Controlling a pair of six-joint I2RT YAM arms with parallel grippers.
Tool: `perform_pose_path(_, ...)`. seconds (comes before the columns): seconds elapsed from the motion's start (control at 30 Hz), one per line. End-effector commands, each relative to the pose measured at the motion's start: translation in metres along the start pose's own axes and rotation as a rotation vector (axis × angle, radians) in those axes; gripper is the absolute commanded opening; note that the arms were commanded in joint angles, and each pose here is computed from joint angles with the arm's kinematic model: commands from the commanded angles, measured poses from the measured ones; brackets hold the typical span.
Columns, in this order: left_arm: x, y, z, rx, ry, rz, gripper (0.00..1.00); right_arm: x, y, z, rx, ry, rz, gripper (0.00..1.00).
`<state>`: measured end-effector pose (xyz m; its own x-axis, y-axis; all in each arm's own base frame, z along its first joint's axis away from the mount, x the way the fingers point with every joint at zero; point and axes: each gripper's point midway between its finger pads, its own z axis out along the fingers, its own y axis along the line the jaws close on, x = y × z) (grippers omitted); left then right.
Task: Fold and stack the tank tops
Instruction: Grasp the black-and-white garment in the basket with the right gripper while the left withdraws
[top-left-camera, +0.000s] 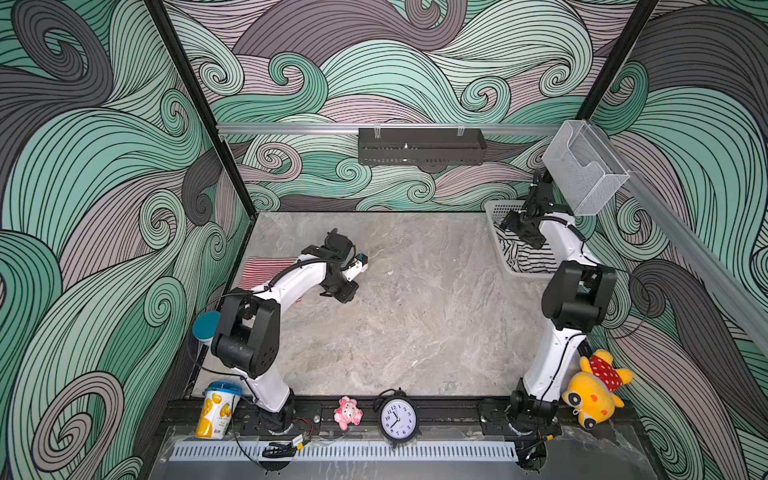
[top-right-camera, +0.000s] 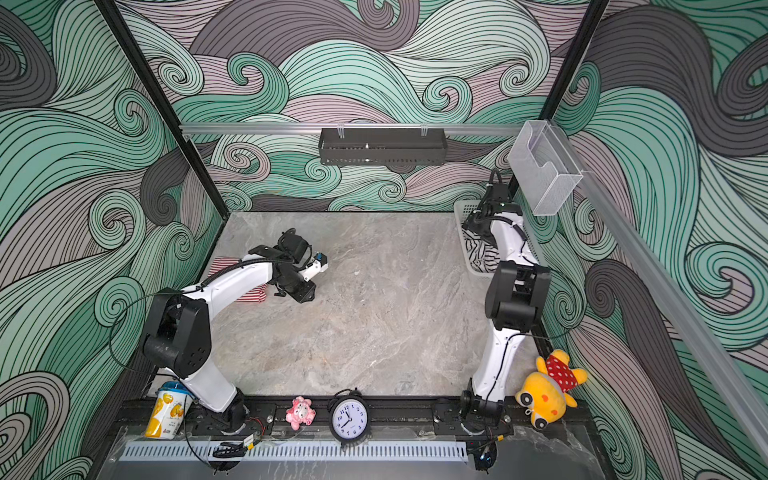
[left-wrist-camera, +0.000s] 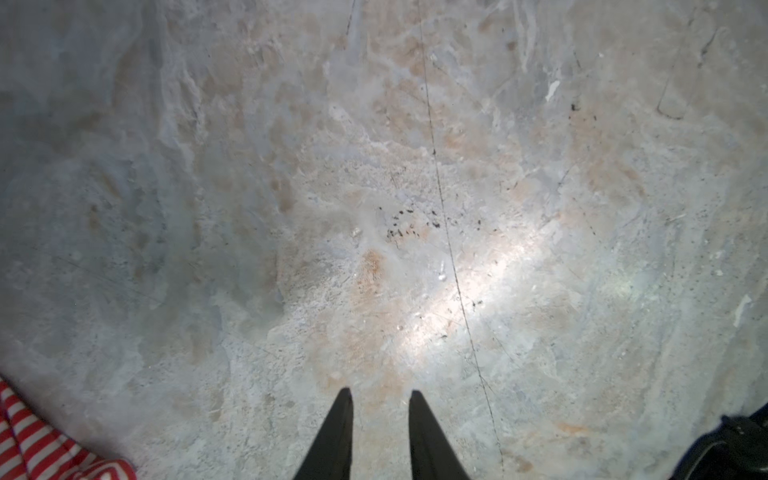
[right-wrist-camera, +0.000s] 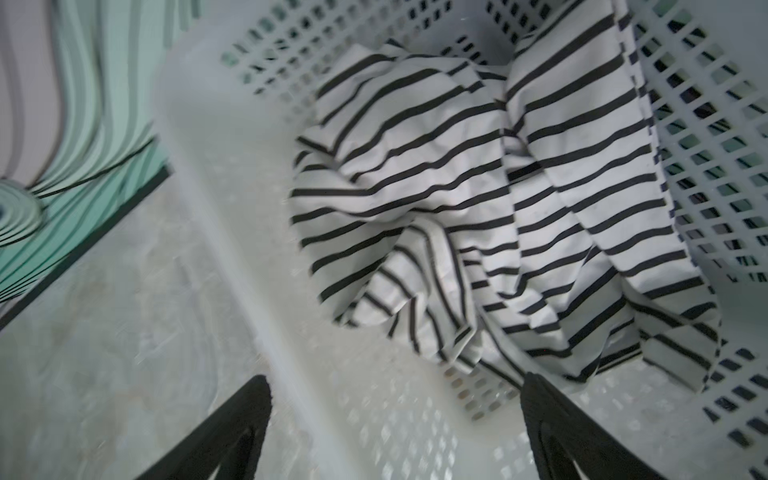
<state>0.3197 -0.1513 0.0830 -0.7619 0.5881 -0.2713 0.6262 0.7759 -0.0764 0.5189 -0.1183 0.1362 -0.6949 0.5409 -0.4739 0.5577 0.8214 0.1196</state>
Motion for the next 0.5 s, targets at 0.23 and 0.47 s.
perform_pose_path(0.23, 0.002, -0.003, 0.003, 0.006, -0.025, -0.009, 0.27, 0.001, -0.058, 0.058, 0.189, 0.117, -0.016, 0.94)
perform_pose_path(0.47, 0.003, -0.002, 0.01, 0.004, -0.008, -0.016, 0.26, 0.002, -0.085, 0.086, 0.233, 0.178, 0.013, 0.85)
